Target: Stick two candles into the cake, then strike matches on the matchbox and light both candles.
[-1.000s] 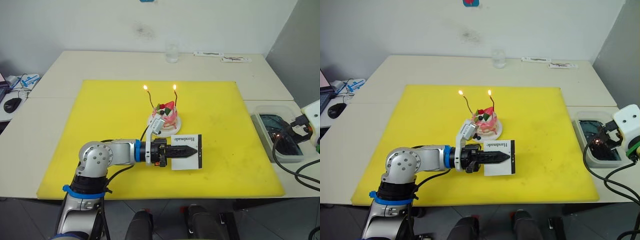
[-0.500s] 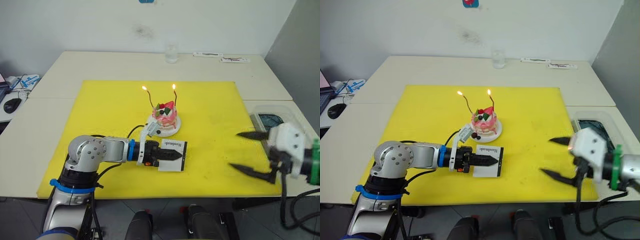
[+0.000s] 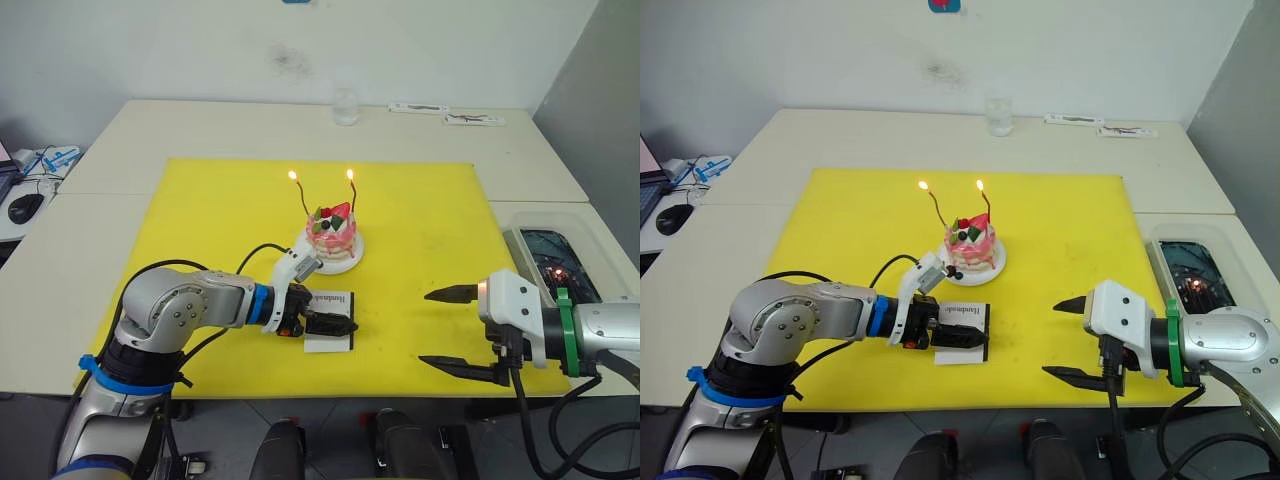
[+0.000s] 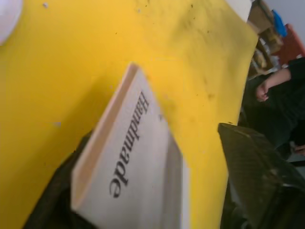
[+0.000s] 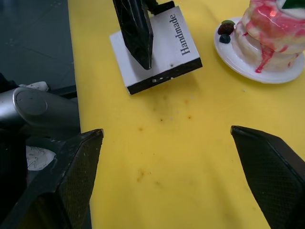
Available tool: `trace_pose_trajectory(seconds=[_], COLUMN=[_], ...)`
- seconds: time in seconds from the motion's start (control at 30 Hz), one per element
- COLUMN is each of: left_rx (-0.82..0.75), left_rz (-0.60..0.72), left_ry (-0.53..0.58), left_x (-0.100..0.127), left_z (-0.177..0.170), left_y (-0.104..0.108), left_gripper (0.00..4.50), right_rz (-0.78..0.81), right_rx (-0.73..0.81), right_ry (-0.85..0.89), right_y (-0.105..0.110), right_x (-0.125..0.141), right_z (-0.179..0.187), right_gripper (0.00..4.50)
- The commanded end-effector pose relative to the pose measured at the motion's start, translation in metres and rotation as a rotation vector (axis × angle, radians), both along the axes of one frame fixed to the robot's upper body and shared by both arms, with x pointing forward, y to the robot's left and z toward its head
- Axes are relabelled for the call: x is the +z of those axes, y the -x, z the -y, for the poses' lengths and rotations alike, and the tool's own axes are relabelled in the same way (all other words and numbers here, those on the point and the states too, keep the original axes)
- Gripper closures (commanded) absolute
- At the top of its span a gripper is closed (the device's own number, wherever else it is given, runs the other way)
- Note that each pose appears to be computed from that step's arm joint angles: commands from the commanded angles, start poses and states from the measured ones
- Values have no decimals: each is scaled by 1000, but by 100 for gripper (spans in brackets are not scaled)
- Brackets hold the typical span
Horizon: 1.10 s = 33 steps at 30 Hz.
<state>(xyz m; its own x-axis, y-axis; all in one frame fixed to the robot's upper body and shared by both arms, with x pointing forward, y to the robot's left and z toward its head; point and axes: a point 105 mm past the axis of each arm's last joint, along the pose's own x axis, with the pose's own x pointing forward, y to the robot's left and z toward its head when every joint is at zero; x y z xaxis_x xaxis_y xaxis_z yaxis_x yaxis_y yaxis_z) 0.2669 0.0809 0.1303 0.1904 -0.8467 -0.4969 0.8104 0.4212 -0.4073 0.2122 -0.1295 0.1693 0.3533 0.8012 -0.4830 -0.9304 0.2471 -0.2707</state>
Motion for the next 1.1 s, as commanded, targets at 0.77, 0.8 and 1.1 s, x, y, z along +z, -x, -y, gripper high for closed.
trace_pose_trajectory(seconds=[0.77, 0.8, 1.1], left_rx=[-19, 12, 249], left_rz=[489, 525, 752], left_ry=[-154, -174, -414], left_x=[54, 56, 48], left_z=[-79, -90, -185], left_y=[-8, -10, -8], left_gripper=[3, 3, 3], right_rz=[232, 269, 233], right_rx=[-56, -75, -90], right_ry=[-43, -48, -62], right_y=[-27, -31, -32], right_x=[40, 44, 66], right_z=[14, 18, 63], right_gripper=[0, 0, 0])
